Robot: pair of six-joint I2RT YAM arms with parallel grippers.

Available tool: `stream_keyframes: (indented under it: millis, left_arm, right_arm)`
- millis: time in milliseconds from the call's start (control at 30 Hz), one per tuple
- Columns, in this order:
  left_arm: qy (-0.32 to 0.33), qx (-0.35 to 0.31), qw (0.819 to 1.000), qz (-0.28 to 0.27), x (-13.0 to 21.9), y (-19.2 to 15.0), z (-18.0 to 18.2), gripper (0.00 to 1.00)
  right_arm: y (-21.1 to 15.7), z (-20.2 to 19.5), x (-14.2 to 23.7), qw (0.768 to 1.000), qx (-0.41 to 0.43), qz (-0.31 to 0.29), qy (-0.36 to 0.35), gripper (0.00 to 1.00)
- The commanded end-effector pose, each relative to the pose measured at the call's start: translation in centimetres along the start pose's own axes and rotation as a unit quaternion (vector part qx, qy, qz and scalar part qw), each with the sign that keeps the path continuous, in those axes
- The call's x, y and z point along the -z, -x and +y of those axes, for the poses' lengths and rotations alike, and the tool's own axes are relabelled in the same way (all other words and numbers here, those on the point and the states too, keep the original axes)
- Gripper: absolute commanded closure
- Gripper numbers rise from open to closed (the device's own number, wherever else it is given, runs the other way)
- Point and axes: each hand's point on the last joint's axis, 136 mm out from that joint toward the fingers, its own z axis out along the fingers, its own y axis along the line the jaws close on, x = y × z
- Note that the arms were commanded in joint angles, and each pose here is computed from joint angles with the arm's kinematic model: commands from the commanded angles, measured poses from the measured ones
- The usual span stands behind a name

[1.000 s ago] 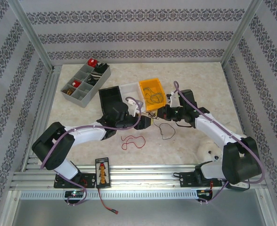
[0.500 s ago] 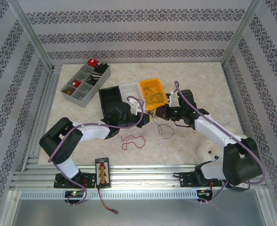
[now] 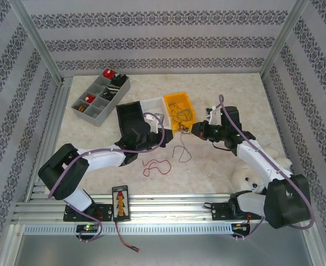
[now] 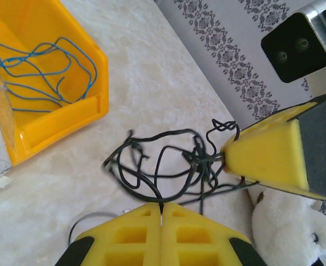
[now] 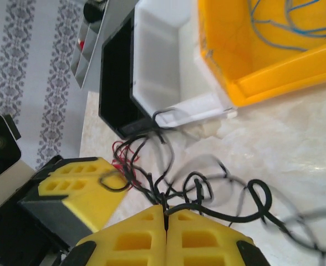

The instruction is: Untangle the cables

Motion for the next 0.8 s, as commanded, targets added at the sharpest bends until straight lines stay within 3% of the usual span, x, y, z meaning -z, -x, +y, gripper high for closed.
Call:
stream_keyframes:
  millis: [0, 100, 233, 267, 300, 333, 400, 467, 600, 767]
  left_arm:
    - [0.075, 0.001, 0.997, 0.002, 1.5, -0.7, 4.0, 1.00]
    - [0.056, -0.013, 0.998, 0.018, 2.1, -0.9, 3.1, 1.00]
    - [-0.039, -0.037, 0.997, 0.060, 2.4, -1.7, -0.7, 1.00]
    - [-0.064, -0.039, 0.995, 0.071, 2.4, -1.9, -1.6, 0.92]
    - [-0.085, -0.039, 0.993, 0.076, 2.3, -1.9, -2.5, 0.72]
    - [-0.099, -0.037, 0.991, 0.080, 2.3, -1.8, -3.0, 0.59]
    - [-0.124, -0.035, 0.989, 0.077, 2.0, -1.4, -4.1, 0.45]
    - [-0.133, -0.028, 0.989, 0.061, 1.6, -0.6, -4.5, 0.39]
    - [-0.162, -0.014, 0.986, 0.040, 0.2, 1.0, -5.6, 0.37]
    - [-0.178, 0.004, 0.983, 0.036, -1.4, 1.6, -6.0, 0.47]
  right_arm:
    - [0.7, -0.6, 1.7, 1.000, -0.007, -0.022, -0.005, 1.00]
    - [1.4, -1.7, 2.3, 0.999, -0.012, -0.041, -0.032, 1.00]
    - [1.0, -2.1, 2.0, 0.999, -0.010, -0.033, -0.035, 1.00]
    - [0.8, -2.0, 1.8, 0.999, -0.011, -0.027, -0.030, 1.00]
    - [0.5, -1.9, 1.5, 0.999, -0.010, -0.020, -0.026, 1.00]
    - [0.3, -1.7, 1.3, 1.000, -0.006, -0.014, -0.022, 1.00]
    - [-0.2, -1.0, 1.0, 1.000, 0.005, -0.004, -0.009, 1.00]
    - [-0.5, -0.2, 0.8, 1.000, 0.016, 0.005, 0.004, 1.00]
    - [-1.5, 1.0, 0.5, 0.999, 0.034, 0.025, 0.021, 1.00]
    - [-2.0, 1.7, 0.4, 0.998, 0.044, 0.032, 0.028, 1.00]
